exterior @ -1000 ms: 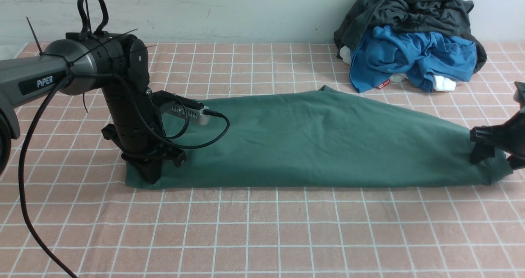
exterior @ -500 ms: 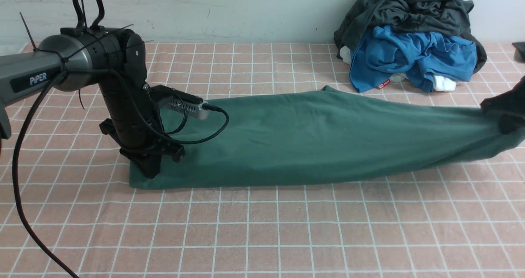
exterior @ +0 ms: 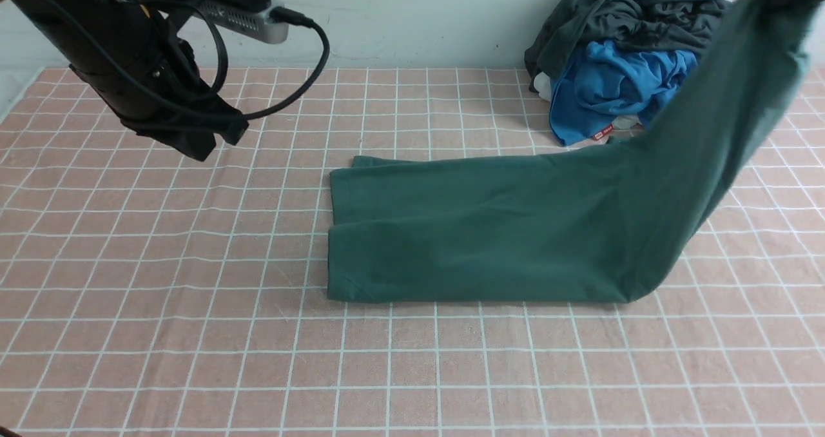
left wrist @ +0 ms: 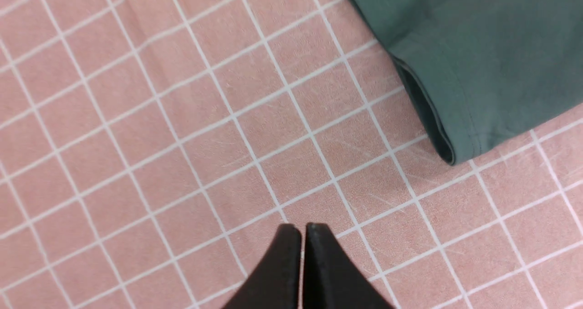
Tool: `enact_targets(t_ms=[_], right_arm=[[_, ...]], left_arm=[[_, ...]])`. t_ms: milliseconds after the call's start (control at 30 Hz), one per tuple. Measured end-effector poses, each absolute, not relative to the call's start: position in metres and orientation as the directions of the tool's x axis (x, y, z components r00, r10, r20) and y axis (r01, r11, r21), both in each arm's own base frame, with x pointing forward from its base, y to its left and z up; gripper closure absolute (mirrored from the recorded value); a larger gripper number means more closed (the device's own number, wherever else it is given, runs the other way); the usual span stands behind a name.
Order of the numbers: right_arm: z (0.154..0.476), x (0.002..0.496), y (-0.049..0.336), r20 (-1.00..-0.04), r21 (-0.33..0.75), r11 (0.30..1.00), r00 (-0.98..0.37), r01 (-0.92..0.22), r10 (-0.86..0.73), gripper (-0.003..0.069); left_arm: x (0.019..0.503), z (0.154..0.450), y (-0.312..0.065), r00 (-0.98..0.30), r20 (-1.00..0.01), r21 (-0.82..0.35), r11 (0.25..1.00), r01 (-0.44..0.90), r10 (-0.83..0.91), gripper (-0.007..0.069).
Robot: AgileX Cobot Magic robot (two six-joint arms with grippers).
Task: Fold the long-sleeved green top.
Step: Use the right arm to drag the right edge of the fabric to the left and folds it over the left edge
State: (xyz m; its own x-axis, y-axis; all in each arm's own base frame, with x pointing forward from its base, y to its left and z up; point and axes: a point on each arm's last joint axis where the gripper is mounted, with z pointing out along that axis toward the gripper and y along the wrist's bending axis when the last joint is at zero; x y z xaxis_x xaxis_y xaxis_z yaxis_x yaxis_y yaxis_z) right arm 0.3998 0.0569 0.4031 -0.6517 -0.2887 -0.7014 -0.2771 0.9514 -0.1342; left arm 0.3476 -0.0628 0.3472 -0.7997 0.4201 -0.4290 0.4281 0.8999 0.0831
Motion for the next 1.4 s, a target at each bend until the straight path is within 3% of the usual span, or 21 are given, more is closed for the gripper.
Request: enact_targets(t_ms=[100,200,233,400,533,667,833,867,933,1067,1233,1400], right_arm=[[0.384,0.406,0.121,-0.706,-0.086,0.902,-0.613,-0.423,-0.354,0.0651],[0.360,0.412,0.158,-0.694,-0.053,0.869,-0.608,-0.492,-0.386,0.0651],[0.330,0.419,0.193,-0.676,-0.013,0.840,-0.614,-0.543,-0.407,0.0651],[0.278,0.420,0.253,-0.667,0.064,0.785,-0.611,-0.616,-0.426,0.0651],[0.252,0.416,0.284,-0.679,0.062,0.734,-0.567,-0.676,-0.465,0.0632],[0.248,0.414,0.294,-0.695,0.091,0.721,-0.563,-0.687,-0.447,0.0571],[0.284,0.413,0.294,-0.714,0.146,0.697,-0.563,-0.702,-0.417,0.0361],[0.285,0.413,0.294,-0.714,0.144,0.696,-0.561,-0.704,-0.419,0.0354],[0.308,0.416,0.284,-0.727,0.091,0.697,-0.526,-0.711,-0.442,0.0274],[0.316,0.427,0.260,-0.707,-0.014,0.736,-0.514,-0.677,-0.486,0.0236],[0.283,0.442,0.241,-0.621,-0.010,0.807,-0.629,-0.591,-0.468,0.0237],[0.208,0.446,0.258,-0.451,0.123,0.816,-0.764,-0.566,-0.462,0.0237]], left_arm=[[0.341,0.357,-0.061,-0.787,-0.450,0.100,0.899,0.425,0.422,0.0628],[0.338,0.363,-0.060,-0.780,-0.460,0.110,0.898,0.425,0.425,0.0628],[0.335,0.366,-0.059,-0.774,-0.467,0.114,0.898,0.426,0.427,0.0628],[0.334,0.368,-0.059,-0.773,-0.468,0.116,0.897,0.427,0.429,0.0628],[0.334,0.368,-0.059,-0.773,-0.468,0.118,0.897,0.427,0.429,0.0628],[0.334,0.368,-0.059,-0.773,-0.468,0.119,0.897,0.427,0.430,0.0628],[0.334,0.368,-0.059,-0.772,-0.467,0.120,0.896,0.427,0.431,0.0628],[0.334,0.368,-0.059,-0.772,-0.467,0.120,0.896,0.427,0.431,0.0628],[0.334,0.368,-0.059,-0.772,-0.467,0.120,0.896,0.427,0.431,0.0628],[0.334,0.368,-0.059,-0.772,-0.468,0.120,0.896,0.427,0.431,0.0628],[0.335,0.367,-0.059,-0.771,-0.470,0.119,0.896,0.427,0.430,0.0628],[0.339,0.359,-0.062,-0.782,-0.456,0.093,0.897,0.433,0.425,0.0628]])
